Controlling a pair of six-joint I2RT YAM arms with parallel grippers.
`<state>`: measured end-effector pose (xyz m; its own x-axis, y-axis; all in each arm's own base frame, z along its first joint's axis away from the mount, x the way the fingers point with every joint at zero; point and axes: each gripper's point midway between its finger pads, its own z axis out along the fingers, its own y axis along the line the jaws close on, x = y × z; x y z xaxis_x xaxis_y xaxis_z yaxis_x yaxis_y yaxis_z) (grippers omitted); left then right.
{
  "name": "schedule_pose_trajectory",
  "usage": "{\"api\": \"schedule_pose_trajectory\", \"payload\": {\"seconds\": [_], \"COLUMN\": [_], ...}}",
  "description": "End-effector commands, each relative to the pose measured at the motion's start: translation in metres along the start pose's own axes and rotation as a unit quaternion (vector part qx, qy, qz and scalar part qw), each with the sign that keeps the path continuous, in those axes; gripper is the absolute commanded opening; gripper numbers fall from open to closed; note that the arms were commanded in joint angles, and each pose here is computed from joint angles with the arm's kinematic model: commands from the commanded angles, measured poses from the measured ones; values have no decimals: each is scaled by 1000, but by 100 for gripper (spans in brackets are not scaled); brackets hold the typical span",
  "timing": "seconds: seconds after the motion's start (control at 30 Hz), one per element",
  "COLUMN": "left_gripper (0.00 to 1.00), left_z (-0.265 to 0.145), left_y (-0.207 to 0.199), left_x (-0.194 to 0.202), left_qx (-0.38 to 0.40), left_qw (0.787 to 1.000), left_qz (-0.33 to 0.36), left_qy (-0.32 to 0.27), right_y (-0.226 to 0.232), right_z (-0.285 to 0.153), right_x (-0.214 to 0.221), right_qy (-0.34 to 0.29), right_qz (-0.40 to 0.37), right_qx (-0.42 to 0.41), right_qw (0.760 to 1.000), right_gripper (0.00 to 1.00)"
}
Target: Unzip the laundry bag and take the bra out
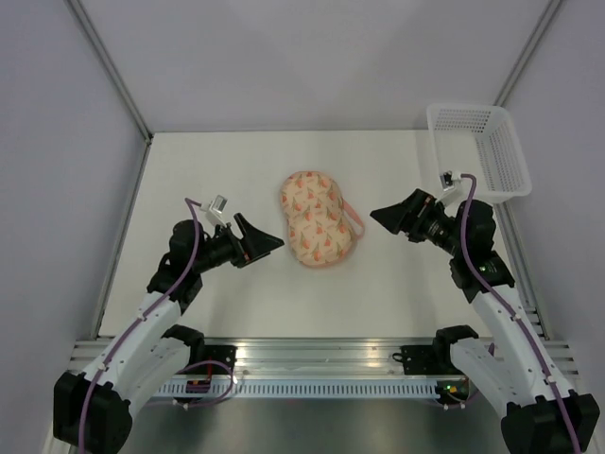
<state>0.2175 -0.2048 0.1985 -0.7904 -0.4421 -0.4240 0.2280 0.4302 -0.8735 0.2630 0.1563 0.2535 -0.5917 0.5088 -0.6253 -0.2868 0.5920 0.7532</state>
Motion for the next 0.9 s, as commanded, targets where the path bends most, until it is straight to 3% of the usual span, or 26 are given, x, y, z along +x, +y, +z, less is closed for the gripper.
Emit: {"api": "schedule_pose_trajectory", "payload": {"seconds": [0.0,0.23,0.57,0.87], "left_gripper": [100,100,100,100], "left_z": [1,11,5,-4], "left_y": [-1,25,37,40], "left_x": [0,2,13,22], "left_qx": [2,-39,-43,-35], "left_qw": [1000,999,999,999], "left_qz": [12,0,-13,-19], "left_qy": [7,12,2,-8], "right_y": [3,-36,-103,-92], "right_z": [5,16,42,75], "right_x": [-1,17,88,137], "right_qy": [2,-19,-3,9], "right_qz": [-7,23,83,128], "right_qx": [-15,23,109,108], "right_qw": [1000,999,990,986], "right_gripper": [98,98,98,98]}}
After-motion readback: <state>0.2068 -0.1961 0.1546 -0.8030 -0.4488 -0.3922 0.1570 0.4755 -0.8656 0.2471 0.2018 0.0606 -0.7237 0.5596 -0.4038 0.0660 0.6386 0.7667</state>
